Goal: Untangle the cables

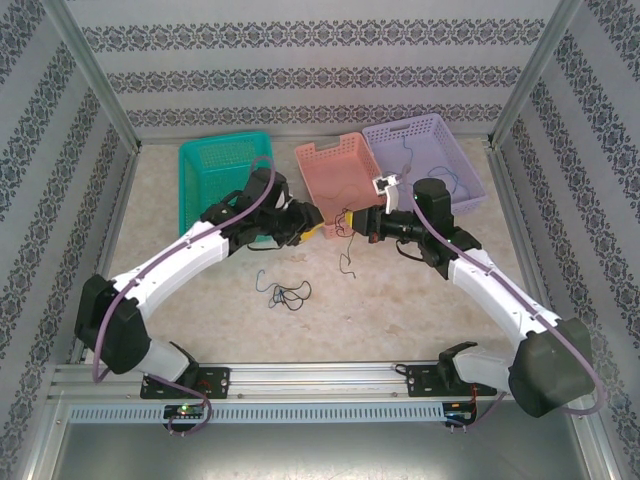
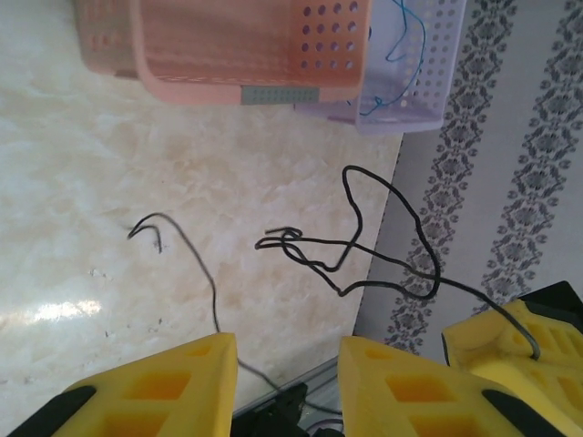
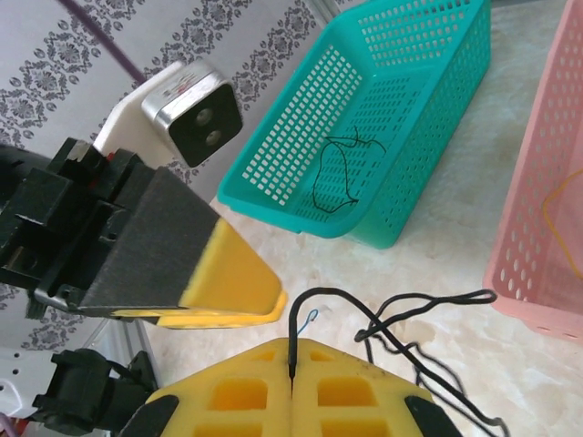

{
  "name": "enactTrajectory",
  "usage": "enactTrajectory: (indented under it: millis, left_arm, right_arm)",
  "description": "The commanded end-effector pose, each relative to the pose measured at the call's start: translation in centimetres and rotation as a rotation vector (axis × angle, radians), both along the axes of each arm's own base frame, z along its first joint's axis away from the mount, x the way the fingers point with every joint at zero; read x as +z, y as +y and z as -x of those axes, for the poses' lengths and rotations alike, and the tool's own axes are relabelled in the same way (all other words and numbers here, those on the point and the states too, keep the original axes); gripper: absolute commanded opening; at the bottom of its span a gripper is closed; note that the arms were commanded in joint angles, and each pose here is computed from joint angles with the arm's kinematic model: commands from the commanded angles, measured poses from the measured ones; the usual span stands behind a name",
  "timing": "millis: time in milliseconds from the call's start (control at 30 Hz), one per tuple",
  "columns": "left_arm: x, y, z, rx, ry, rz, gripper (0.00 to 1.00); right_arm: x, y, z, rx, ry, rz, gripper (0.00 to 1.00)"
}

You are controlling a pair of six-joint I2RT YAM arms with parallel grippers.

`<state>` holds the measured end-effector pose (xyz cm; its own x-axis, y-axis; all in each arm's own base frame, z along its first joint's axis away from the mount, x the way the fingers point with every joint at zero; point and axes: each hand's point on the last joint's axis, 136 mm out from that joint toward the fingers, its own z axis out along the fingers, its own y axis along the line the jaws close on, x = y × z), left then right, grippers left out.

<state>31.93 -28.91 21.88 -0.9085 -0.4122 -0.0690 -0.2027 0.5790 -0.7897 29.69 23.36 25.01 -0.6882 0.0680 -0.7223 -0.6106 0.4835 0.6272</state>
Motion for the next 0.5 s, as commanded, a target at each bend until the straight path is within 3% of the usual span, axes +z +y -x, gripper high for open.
enactTrajectory:
  millis: [0,167,467]
  left_arm:
    - [0.8,-0.8,-1.1,-0.141,-0.129,-0.052,0.35]
    - [-0.8,-0.3,-1.4,-0.242,-0.184,-0.178,0.4]
    - [-2.1,-1.4,-1.7,-0.307,-0.2,-0.168,0.38]
  right_arm:
    - [0.7,0.6,0.4,0.051,0.007,-0.031,0.0]
    - [0.6,1.0,0.7,0.095,0.041,-0.042,0.0]
    - [1.2,1.4,0.9,0.129,0.06,-0.064,0.0]
